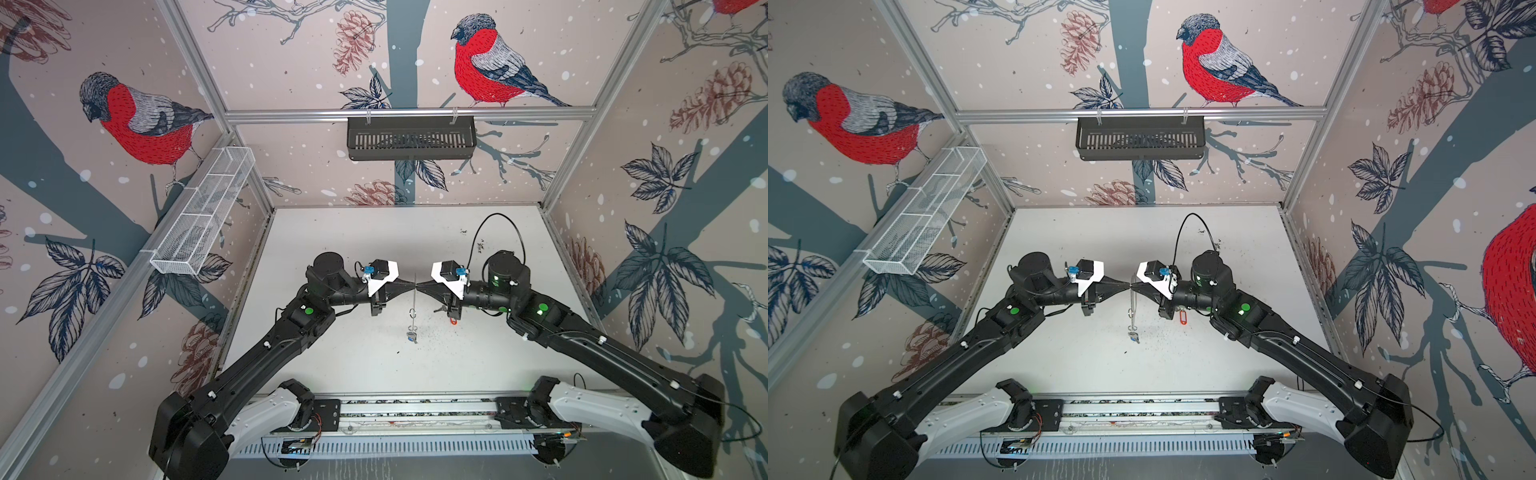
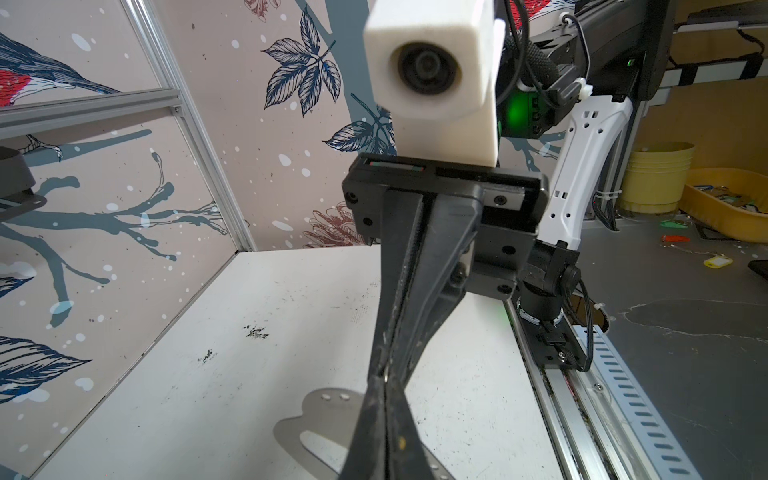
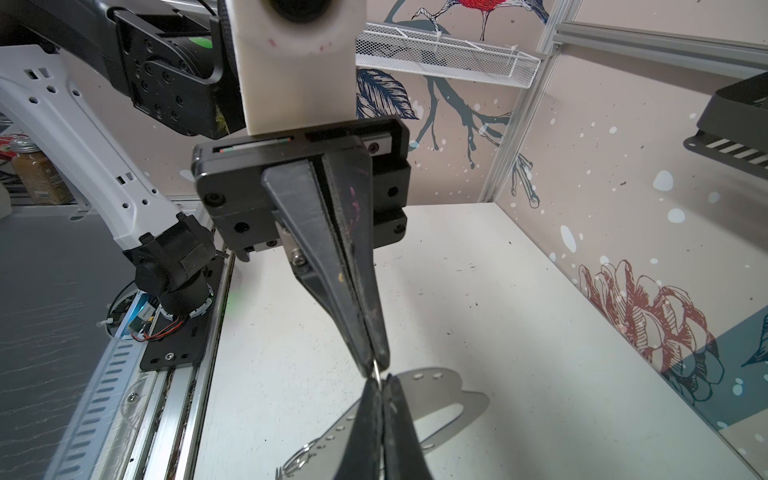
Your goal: Put the keys on the keyring
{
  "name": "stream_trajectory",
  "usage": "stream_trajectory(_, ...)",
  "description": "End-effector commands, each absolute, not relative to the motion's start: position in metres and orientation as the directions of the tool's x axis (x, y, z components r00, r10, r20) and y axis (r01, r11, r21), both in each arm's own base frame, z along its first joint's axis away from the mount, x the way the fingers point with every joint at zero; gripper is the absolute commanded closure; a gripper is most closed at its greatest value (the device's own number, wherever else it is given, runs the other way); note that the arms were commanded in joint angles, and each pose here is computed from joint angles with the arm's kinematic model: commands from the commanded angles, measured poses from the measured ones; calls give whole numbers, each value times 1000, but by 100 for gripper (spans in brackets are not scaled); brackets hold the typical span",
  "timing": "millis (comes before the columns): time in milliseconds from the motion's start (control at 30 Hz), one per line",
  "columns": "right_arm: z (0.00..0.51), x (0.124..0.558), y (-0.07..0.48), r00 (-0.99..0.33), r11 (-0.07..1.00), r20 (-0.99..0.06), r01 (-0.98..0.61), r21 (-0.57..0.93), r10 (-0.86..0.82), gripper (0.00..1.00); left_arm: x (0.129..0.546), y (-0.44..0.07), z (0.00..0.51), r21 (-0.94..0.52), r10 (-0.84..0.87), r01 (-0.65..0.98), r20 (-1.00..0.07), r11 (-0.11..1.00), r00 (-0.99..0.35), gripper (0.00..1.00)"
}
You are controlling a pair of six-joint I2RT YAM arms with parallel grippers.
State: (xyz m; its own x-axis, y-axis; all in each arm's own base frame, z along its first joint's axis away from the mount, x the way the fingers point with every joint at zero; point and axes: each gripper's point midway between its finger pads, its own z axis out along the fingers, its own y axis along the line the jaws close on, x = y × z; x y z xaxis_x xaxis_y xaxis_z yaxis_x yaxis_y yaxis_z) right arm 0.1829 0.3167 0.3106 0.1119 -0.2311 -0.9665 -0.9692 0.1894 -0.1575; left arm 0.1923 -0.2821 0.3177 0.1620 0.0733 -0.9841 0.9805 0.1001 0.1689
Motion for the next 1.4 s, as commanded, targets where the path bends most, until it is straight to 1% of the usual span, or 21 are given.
stream_trajectory(0,317,184,318,131,192,-969,-966,-172,-210,100,191,-278,334,216,11,966,-976,143,217,100)
stream_trajectory(133,316,185,316,130,206,-969,-963,-174,-212,100,194,-272,340,231,-5,953,-972,197,237,100)
stream_trajectory(233,316,186,315,129,210,-969,-962,-174,-211,100,195,-271,341,231,-6,949,-971,213,237,100)
stream_trajectory(667,316,187,313,123,220,-970,-961,-169,-210,100,196,-268,343,230,-8,944,-971,235,239,100)
stream_trajectory(933,322,200,304,104,298,-976,-941,-159,-193,100,212,-266,341,203,1,928,-977,314,213,100)
stream_trajectory(1067,323,202,299,101,313,-978,-937,-156,-184,100,217,-262,343,201,-6,914,-976,353,217,100)
stream_trajectory(1200,325,201,299,101,310,-979,-938,-153,-176,100,217,-261,345,196,-23,912,-975,359,219,100)
stream_trajectory(1367,325,200,300,106,296,-979,-943,-154,-173,100,212,-265,340,193,-13,928,-978,318,208,100)
